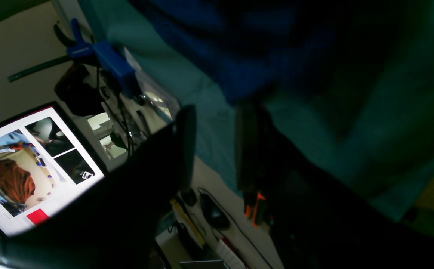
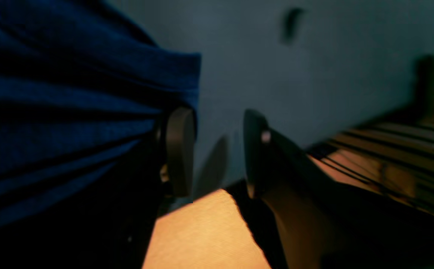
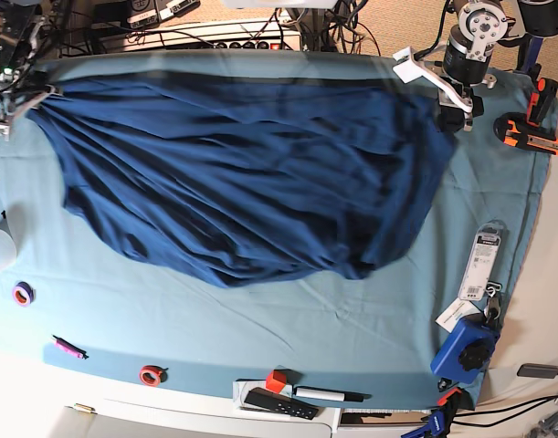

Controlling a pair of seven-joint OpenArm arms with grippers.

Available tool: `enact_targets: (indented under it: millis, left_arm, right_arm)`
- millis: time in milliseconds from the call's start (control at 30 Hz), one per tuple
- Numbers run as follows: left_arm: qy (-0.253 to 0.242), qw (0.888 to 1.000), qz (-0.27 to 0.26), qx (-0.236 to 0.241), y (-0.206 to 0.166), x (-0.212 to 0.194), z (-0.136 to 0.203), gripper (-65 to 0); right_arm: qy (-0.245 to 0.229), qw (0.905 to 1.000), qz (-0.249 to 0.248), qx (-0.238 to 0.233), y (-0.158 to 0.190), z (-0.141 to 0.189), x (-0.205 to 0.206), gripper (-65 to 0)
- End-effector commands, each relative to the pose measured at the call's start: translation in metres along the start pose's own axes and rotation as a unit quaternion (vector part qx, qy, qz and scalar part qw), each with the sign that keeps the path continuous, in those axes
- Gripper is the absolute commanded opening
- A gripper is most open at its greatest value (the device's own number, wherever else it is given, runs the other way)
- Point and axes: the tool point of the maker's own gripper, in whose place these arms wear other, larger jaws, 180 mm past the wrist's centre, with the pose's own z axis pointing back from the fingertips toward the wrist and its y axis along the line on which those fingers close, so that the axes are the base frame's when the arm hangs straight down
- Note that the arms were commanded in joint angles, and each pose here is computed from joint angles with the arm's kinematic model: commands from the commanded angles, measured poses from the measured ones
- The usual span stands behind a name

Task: Layout the t-shirt on the table in an organized manner, then fold the t-shirt properly
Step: 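Stretch the shirt taut between both grippers, pulling the corners apart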

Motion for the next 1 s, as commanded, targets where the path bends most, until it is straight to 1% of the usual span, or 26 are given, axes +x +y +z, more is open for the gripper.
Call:
enact_targets:
  millis: [0,133,300,400,467,567,633,867,967]
  left_arm:
    - [0.005,1.0,-0.002,0.024,0.014,-0.006,0.001,-45.8]
    - [0.015,0.999,0.011,0.047,0.028,-0.012,-0.003,-45.8]
    - [0.026,0.997,0.022,0.067,0.043,-0.019,-0.009,-45.9]
    - [0.029,0.997,0.032,0.063,0.045,-0.022,-0.011,-45.9]
    - [0.028,0.997,0.036,0.059,0.043,-0.021,-0.011,-45.9]
    - [0.021,0.998,0.047,0.044,0.038,-0.018,-0.012,-45.9]
    - [0.02,0.998,0.051,0.042,0.037,-0.017,-0.012,-46.1]
    - [0.003,0.996,0.079,0.031,0.032,0.0,-0.014,-46.1]
    - [-0.003,0.996,0.084,0.032,0.032,0.005,-0.014,-46.1]
  right_arm:
    - [-0.023,0.9993,0.008,-0.028,-0.019,0.006,0.018,-43.2]
    - [-0.032,0.9986,0.011,-0.042,-0.03,0.009,0.028,-43.2]
    - [-0.034,0.9988,0.007,-0.035,-0.027,0.009,0.029,-42.9]
    - [-0.034,0.9989,0.006,-0.032,-0.026,0.009,0.029,-38.5]
    - [-0.037,0.9992,-0.005,-0.014,-0.019,0.009,0.03,-38.3]
    - [-0.05,0.998,-0.028,0.028,-0.004,0.009,0.034,-38.3]
    - [-0.059,0.9969,-0.036,0.038,0.0,0.009,0.038,-38.4]
    - [-0.074,0.9954,-0.04,0.047,0.003,0.011,0.048,-38.4]
    - [-0.089,0.9949,-0.033,0.032,-0.002,0.011,0.054,-38.4]
